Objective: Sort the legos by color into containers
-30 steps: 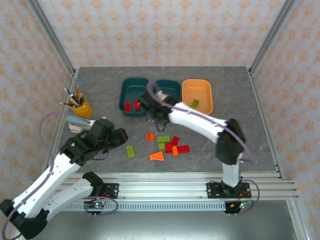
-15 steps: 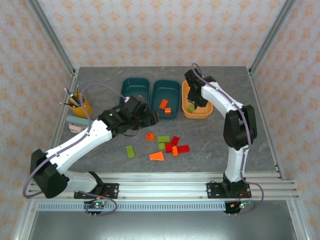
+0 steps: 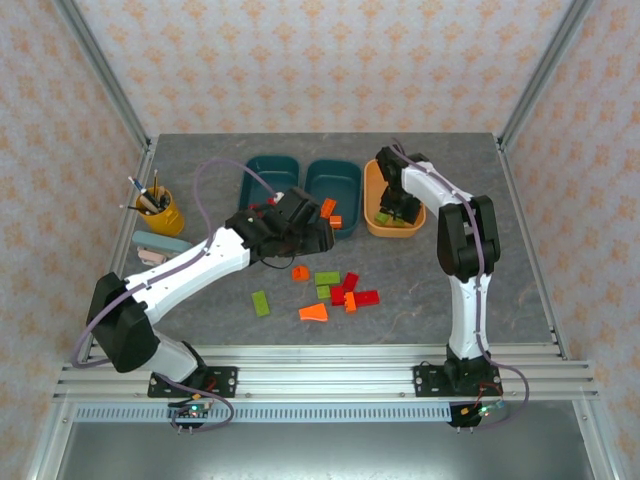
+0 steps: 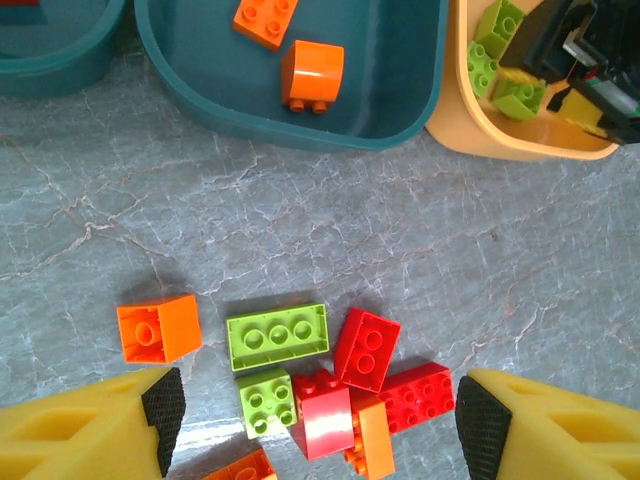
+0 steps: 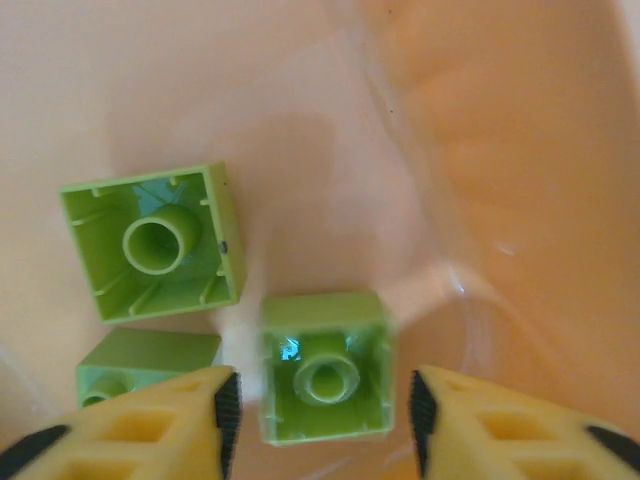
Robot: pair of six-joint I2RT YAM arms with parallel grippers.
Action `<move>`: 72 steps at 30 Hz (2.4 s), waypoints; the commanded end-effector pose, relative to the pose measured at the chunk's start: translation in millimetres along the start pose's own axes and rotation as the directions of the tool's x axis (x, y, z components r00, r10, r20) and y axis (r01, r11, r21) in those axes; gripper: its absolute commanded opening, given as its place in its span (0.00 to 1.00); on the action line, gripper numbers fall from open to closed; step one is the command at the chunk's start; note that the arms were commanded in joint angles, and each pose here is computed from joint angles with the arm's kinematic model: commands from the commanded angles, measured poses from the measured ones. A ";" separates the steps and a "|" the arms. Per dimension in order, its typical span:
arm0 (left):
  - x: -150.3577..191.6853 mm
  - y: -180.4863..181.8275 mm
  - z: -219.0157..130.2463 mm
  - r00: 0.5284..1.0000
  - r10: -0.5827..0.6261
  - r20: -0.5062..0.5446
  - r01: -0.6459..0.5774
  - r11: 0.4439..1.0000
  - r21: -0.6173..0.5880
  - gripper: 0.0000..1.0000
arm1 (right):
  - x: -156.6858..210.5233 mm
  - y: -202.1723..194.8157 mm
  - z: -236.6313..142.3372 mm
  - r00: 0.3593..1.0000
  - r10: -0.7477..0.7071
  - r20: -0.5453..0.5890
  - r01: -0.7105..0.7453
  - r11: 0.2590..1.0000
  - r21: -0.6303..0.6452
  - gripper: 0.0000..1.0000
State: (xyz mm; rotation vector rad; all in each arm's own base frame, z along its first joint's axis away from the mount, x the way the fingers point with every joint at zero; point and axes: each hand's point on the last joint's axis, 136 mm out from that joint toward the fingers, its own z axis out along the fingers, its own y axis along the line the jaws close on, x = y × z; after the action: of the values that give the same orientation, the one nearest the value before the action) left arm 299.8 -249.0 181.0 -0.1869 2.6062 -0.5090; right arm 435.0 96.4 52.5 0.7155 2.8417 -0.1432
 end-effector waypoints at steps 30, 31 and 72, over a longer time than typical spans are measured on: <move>44.6 68.4 63.5 0.959 -0.099 -0.264 0.050 0.981 -0.185 0.79 | 220.0 7.1 -192.7 0.872 -0.363 0.329 0.488 0.582 -0.650 0.62; 44.4 68.7 67.9 0.957 -0.085 -0.278 0.031 0.981 -0.193 0.79 | 224.6 3.7 -188.0 0.875 -0.367 0.315 0.481 0.583 -0.655 0.63; -14.2 53.8 52.5 0.981 -0.036 -0.191 -0.017 0.962 -0.271 0.34 | 175.9 -11.7 -202.8 0.878 -0.243 0.413 0.453 0.703 -0.548 0.62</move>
State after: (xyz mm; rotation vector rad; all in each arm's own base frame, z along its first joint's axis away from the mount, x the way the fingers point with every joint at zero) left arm 325.1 -219.6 87.9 -0.2625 2.9333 -0.2038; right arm 231.0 212.3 188.8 -0.0797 2.4963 0.6396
